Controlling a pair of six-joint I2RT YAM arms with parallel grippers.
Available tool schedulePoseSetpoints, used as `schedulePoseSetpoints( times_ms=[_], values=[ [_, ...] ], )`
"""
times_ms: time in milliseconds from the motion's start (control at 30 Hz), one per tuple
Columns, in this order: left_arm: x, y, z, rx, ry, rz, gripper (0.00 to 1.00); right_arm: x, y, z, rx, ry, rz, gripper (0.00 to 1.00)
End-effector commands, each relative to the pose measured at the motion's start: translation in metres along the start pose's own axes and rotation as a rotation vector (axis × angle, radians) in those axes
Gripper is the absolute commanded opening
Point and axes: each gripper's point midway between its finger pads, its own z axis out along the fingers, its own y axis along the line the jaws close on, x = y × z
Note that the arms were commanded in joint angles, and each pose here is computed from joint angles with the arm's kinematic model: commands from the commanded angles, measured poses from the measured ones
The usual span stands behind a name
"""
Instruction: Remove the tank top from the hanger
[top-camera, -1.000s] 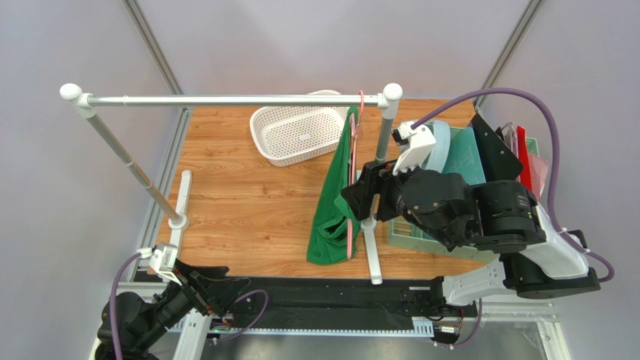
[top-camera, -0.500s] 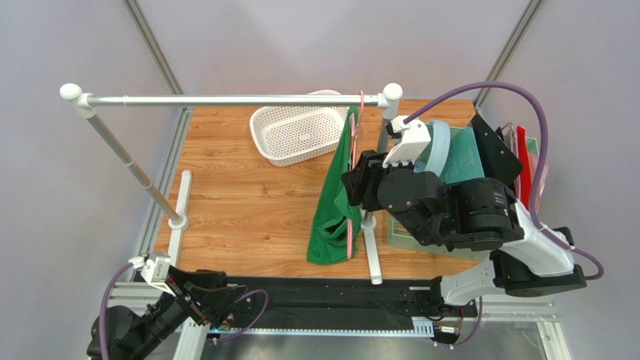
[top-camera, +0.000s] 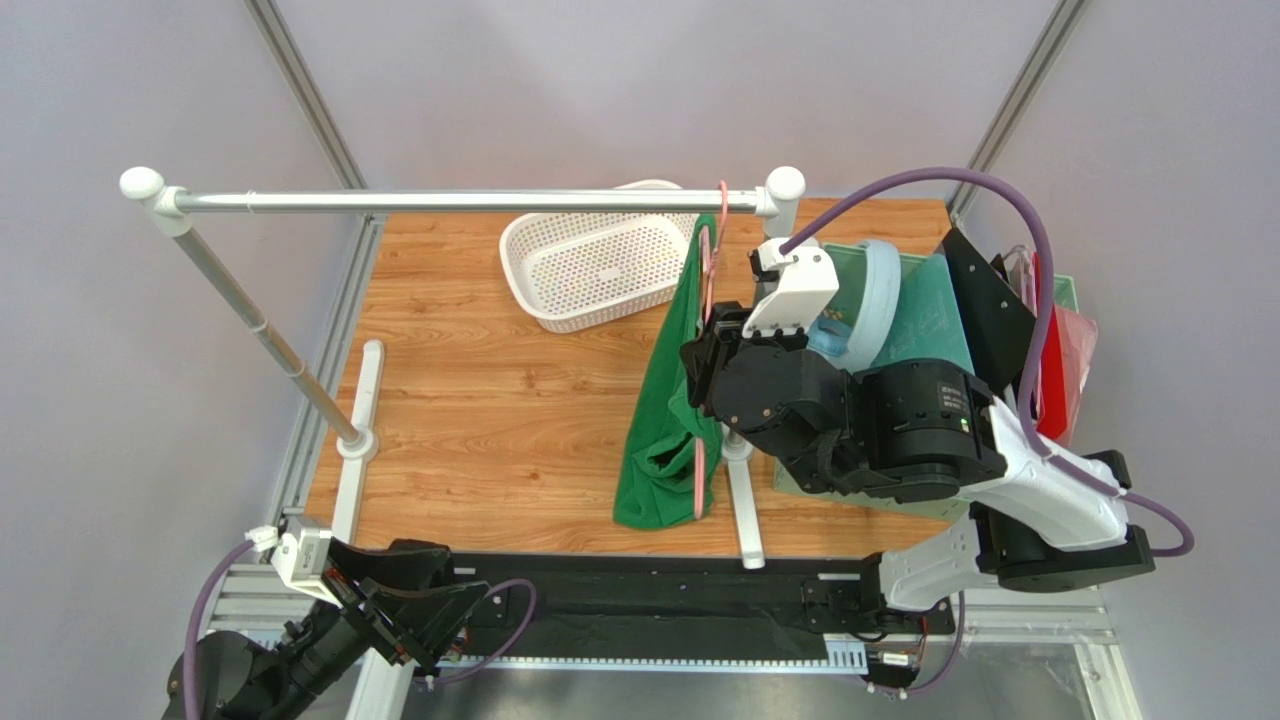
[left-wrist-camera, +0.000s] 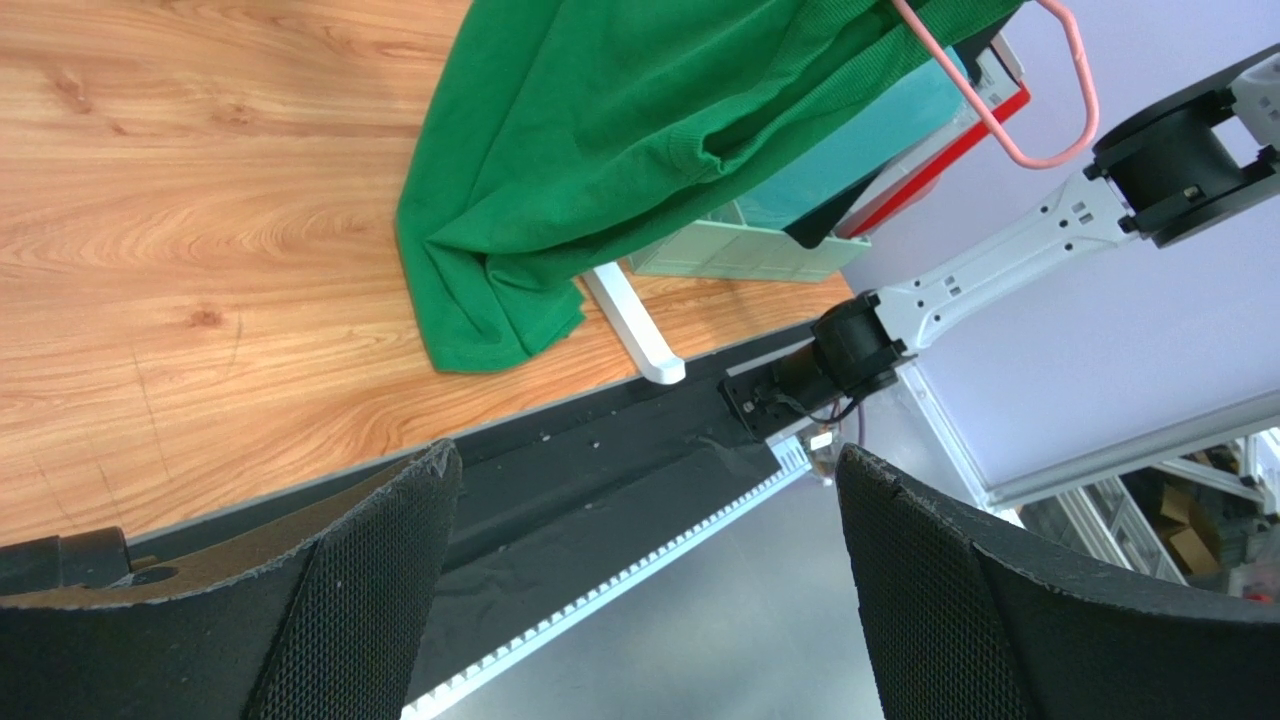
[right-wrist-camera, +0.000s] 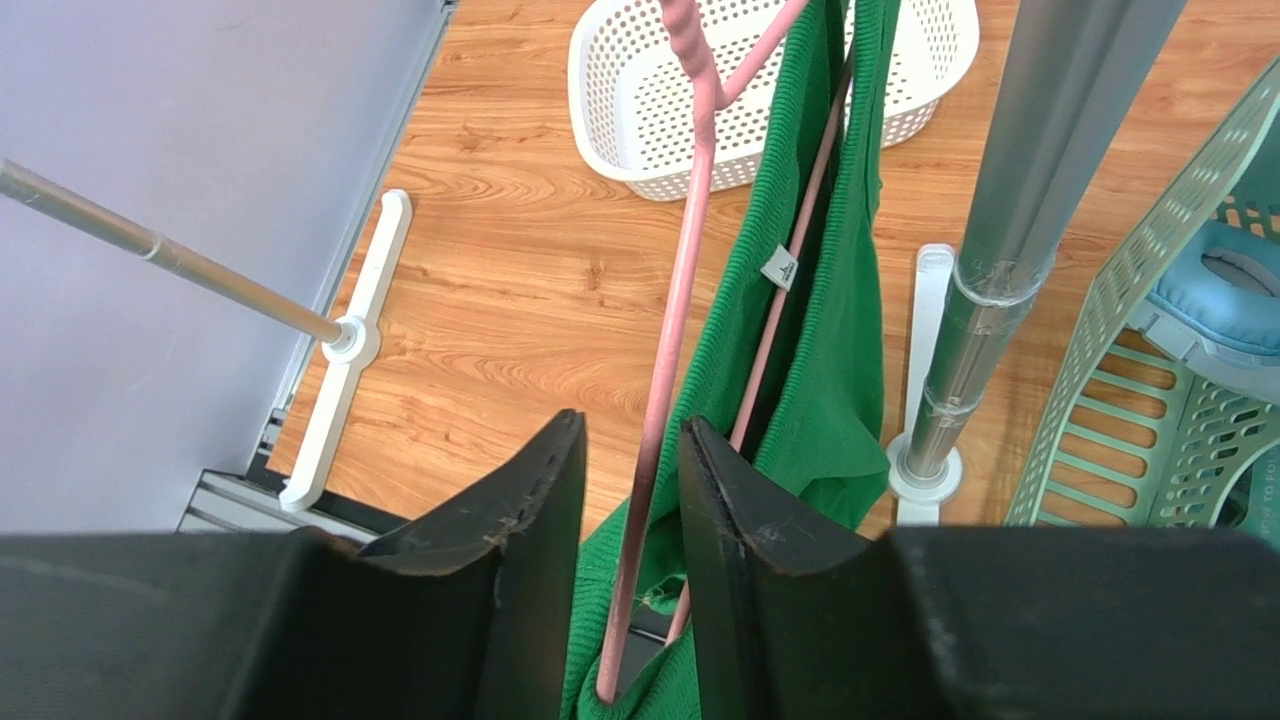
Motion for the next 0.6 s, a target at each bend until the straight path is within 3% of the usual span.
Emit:
schedulePoseSetpoints(
  times_ms=[0,167,567],
  values=[
    [0.017,-0.002,-0.012,0.008,0.026,-0.018,0.98,-0.01,-0.005,0.002,0.018,-0.051,0.075,0.33],
    [0.017,-0.003,-0.013,0.012,0.023,-0.02,0.98,-0.01,-0.006,0.005,0.023,-0.06,0.09,0.27],
    [0.017,-0.004,-0.013,0.015,0.027,-0.013,0.98,-0.026,0.004,-0.003,-0.044,-0.072,0.117,0.0]
  ],
)
